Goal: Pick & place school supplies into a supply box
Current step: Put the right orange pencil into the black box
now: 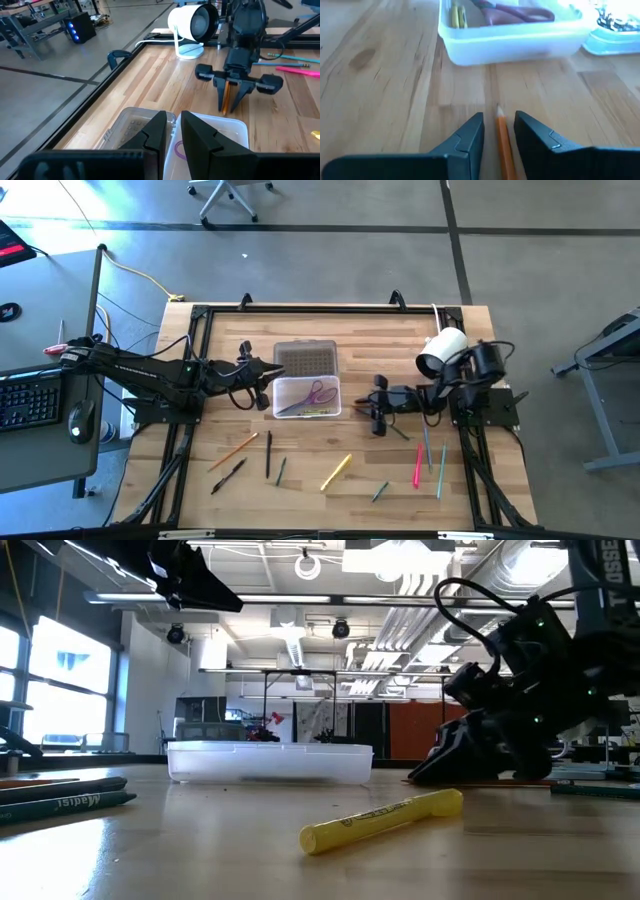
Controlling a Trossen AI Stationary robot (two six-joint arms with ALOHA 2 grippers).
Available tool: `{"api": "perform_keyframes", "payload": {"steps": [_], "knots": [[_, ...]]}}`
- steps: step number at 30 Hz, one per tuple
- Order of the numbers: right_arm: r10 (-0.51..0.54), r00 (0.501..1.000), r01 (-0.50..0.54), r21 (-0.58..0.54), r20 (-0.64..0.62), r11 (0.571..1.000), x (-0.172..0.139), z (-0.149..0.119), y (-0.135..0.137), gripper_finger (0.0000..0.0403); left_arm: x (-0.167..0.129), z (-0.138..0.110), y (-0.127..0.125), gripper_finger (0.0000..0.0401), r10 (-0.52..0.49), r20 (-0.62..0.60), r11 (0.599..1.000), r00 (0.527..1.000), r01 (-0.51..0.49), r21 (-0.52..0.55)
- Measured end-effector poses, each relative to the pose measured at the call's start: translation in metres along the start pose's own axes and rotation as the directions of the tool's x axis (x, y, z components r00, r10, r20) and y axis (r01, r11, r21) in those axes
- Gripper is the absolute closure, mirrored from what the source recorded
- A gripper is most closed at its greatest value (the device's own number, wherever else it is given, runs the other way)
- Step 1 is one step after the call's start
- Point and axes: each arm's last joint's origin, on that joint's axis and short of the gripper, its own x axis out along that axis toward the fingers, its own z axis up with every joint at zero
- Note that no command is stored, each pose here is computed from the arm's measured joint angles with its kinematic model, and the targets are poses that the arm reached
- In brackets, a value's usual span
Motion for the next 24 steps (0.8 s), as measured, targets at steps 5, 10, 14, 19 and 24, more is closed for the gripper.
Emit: {"api": "perform_keyframes", "payload": {"steps": [5, 10, 14, 19, 24], "knots": [[-0.006, 1.0, 0.005, 0.006, 0.026, 1.0, 0.008, -0.006, 0.0, 0.0316, 0.0, 0.0, 0.0, 0.0309, 0.0, 0.0, 1.0, 1.0, 0.0, 0.0], [-0.008, 0.999, 0.009, -0.015, 0.031, 1.0, 0.009, -0.008, -0.001, 0.0347, 0.0, 0.0, 0.0, 0.0309, 0.001, -0.001, 1.0, 1.0, -0.001, 0.001], [0.012, 0.999, -0.012, -0.004, 0.043, 1.0, 0.01, -0.007, -0.001, 0.0393, 0.0, 0.0, 0.0, 0.0309, 0.001, -0.001, 1.0, 1.0, -0.001, 0.001], [0.058, 0.986, -0.069, 0.069, 0.154, 0.995, 0.008, 0.003, -0.002, 0.0393, 0.0, 0.0, 0.0, 0.0309, 0.001, -0.001, 1.0, 1.0, -0.001, 0.001], [0.04, 0.959, -0.071, 0.098, 0.281, 0.993, 0.0, 0.026, 0.001, 0.0397, 0.0, 0.0, 0.0, 0.0309, -0.004, -0.001, 1.0, 1.0, 0.004, 0.001]]}}
